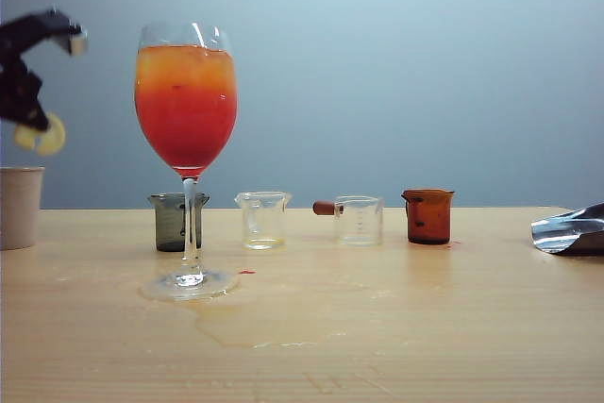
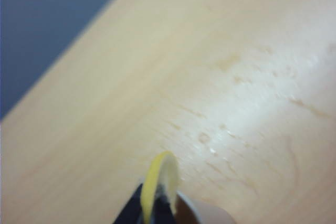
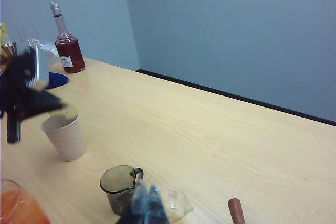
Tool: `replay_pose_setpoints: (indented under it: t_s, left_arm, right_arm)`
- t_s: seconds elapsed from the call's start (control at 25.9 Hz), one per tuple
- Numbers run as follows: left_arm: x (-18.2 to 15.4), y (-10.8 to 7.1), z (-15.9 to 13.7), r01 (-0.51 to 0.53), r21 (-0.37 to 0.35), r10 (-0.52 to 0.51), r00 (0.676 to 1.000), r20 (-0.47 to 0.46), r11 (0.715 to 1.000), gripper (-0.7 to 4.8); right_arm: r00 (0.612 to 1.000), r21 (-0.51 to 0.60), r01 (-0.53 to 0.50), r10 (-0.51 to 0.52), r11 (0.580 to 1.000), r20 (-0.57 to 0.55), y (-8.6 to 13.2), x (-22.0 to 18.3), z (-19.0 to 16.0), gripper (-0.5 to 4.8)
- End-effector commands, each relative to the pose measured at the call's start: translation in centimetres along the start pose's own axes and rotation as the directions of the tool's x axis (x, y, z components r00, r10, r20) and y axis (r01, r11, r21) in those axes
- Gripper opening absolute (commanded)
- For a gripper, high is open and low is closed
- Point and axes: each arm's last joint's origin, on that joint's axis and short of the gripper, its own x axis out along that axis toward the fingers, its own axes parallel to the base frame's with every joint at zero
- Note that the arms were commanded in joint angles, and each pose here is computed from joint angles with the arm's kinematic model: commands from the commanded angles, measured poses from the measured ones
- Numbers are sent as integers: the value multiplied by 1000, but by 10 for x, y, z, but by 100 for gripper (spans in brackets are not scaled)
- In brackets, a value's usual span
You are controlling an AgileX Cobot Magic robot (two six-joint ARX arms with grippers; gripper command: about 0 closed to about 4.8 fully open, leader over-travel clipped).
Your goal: Pick up the lemon slice from the paper cup on the left and carefully insert it into the rim of the goblet.
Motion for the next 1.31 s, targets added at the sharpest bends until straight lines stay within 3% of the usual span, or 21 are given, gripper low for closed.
replay_pose_setpoints:
  t_s: [0.04,0.19,0.31,0.35,0.43,0.46,0.54,0.62,0.77,0.93,1.12,1.31]
  left_arm:
    - [-13,11,16,-38,-54,42,996,73,998,-6]
    - [-30,18,30,4,-180,28,983,179,984,-6]
    - [-46,19,40,110,-308,-20,959,283,945,-6]
    - [-52,19,44,156,-355,-38,947,318,922,-6]
    - [-73,18,52,283,-486,-83,916,392,827,-6]
    - [-78,17,54,319,-496,-107,906,409,808,-6]
    - [-88,12,57,384,-491,-161,885,436,782,-6]
    - [-101,3,63,489,-467,-257,841,476,737,-6]
    - [-116,-10,70,591,-409,-361,779,512,695,-6]
    - [-128,-24,79,660,-316,-446,717,535,682,-6]
    - [-136,-39,84,703,-293,-513,687,515,648,-6]
    - [-141,-55,82,719,-144,-598,657,459,680,-6]
  right_arm:
    - [999,-10,-2,3,1000,32,1,-1,5,-1]
    - [999,-11,-4,5,1000,34,1,-1,6,-1]
    - [1000,-7,-5,6,1000,21,1,0,11,-2]
    - [1000,-3,-4,4,1000,5,1,0,13,-1]
    - [997,16,-2,3,1000,-75,2,1,25,-2]
    - [996,21,0,2,1000,-93,3,0,29,-1]
    - [991,31,-13,16,999,-129,4,-1,36,-1]
    - [985,39,-35,41,999,-166,7,-5,46,-2]
    - [975,26,-86,89,996,-205,14,-13,54,-2]
    - [956,29,-129,132,991,-263,27,-27,58,-2]
    - [912,59,-201,209,978,-353,49,-36,58,-2]
    - [881,61,-283,284,957,-378,70,-39,62,-2]
